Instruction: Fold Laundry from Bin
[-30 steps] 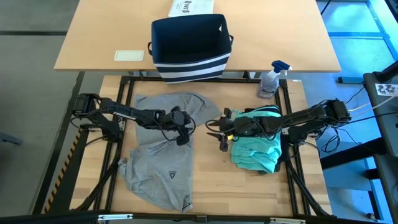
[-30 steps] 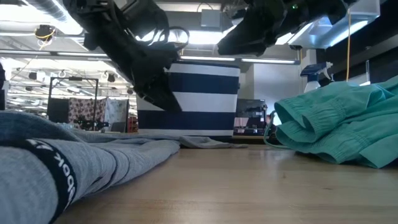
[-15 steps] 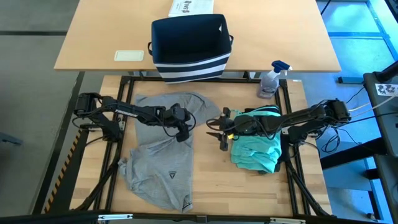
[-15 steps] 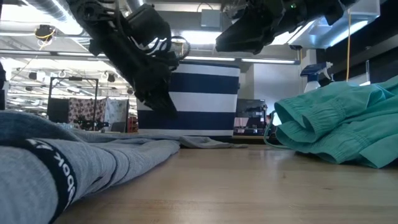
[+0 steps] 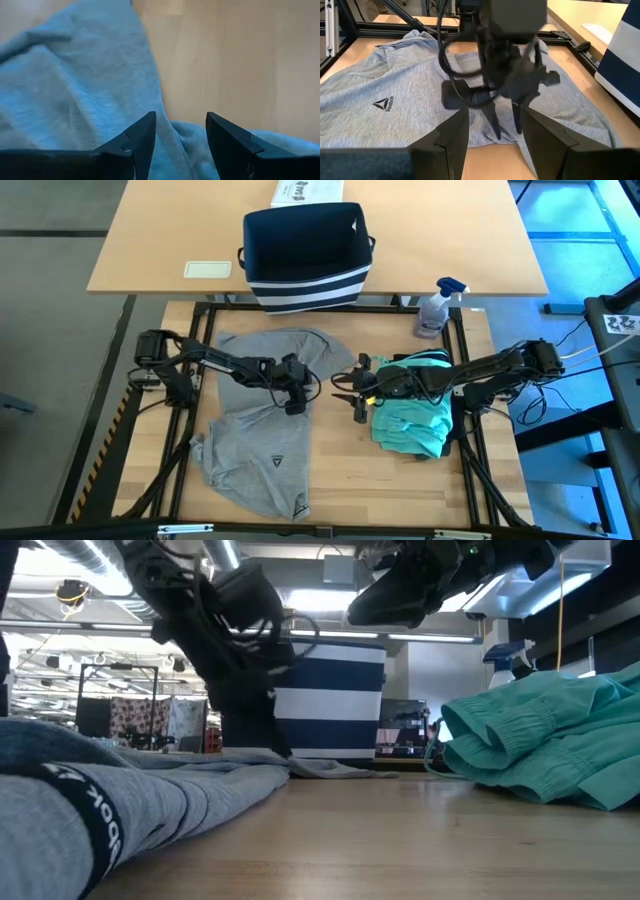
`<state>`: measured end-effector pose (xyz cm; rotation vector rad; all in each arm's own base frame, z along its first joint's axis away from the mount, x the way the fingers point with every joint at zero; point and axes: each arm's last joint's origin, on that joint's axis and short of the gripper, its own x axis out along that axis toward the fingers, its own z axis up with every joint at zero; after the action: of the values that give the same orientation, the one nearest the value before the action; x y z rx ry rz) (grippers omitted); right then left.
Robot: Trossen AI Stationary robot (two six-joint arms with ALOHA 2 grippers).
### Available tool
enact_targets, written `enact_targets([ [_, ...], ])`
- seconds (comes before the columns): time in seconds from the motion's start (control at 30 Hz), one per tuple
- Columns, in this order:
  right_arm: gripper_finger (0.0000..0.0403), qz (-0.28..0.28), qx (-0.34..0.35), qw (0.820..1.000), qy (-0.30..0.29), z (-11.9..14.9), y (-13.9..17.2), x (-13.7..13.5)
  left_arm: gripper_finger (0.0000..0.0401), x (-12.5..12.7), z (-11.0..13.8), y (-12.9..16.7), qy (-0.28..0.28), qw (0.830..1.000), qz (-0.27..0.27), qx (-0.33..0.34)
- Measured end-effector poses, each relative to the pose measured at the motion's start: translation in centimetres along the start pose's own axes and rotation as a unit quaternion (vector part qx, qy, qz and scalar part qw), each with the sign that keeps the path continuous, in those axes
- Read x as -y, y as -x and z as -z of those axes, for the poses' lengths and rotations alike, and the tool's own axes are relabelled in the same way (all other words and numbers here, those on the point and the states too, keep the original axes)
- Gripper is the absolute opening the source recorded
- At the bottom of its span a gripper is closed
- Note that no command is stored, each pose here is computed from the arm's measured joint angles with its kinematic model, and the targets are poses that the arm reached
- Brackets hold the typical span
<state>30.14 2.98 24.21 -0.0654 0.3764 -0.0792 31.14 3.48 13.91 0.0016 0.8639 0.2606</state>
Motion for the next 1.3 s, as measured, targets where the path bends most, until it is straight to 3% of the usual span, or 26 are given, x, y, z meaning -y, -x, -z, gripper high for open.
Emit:
enact_targets([
  [0.5,0.0182,0.000,-0.005,1.000,0.001,0.1,0.0,0.0,0.0166,-0.9,-0.5,-3.0,0.005,1.000,-0.028,-0.009],
  [1.3,0.0182,0.001,-0.016,1.000,-0.001,0.3,0.0,0.0,0.0166,-1.4,0.0,-3.3,0.013,0.999,-0.043,-0.019],
])
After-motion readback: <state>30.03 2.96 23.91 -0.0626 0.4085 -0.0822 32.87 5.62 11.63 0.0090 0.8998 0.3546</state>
